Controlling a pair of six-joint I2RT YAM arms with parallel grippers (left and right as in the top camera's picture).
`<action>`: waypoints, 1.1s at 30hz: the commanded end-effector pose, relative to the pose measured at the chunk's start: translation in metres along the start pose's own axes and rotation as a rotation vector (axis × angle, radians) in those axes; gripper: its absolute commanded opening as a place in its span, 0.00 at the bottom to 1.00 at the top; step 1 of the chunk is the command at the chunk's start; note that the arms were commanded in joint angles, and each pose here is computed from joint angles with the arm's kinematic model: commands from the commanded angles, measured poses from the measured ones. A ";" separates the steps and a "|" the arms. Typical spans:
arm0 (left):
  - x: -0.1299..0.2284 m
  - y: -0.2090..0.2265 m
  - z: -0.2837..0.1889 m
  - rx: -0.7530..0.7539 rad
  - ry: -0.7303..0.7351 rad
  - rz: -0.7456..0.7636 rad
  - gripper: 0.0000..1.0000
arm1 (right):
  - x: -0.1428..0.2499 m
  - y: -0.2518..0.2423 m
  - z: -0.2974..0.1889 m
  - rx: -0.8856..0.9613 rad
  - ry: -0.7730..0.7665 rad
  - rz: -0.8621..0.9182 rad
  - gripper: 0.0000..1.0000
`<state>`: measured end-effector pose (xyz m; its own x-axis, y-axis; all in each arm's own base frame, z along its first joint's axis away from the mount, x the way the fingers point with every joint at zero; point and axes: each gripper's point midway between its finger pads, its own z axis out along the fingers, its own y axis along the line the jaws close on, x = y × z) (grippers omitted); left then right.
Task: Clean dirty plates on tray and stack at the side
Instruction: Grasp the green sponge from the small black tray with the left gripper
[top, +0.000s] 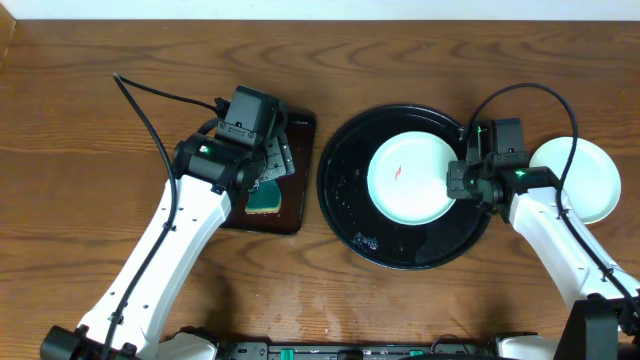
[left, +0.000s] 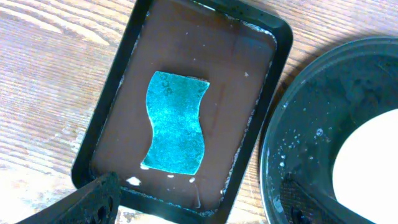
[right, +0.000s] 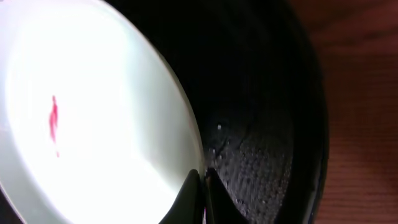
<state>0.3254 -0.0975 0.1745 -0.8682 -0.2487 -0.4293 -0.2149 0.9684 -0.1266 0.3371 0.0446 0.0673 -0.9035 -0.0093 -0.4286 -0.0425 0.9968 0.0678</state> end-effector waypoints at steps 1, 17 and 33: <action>-0.007 -0.001 -0.004 0.003 -0.018 -0.001 0.82 | 0.011 0.006 0.005 -0.033 0.041 -0.107 0.01; -0.008 -0.001 -0.004 0.005 -0.021 -0.002 0.83 | 0.024 0.021 0.017 -0.091 0.109 0.035 0.38; 0.041 0.028 0.075 -0.231 0.222 -0.029 0.62 | 0.031 0.029 0.015 -0.141 0.144 0.040 0.35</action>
<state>0.3273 -0.0922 0.1166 -0.9224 -0.2478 -0.2962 -0.2597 0.9657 0.0009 0.3166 0.0738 0.0437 -0.9527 -0.0069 -0.3037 -0.0697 0.9780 0.1966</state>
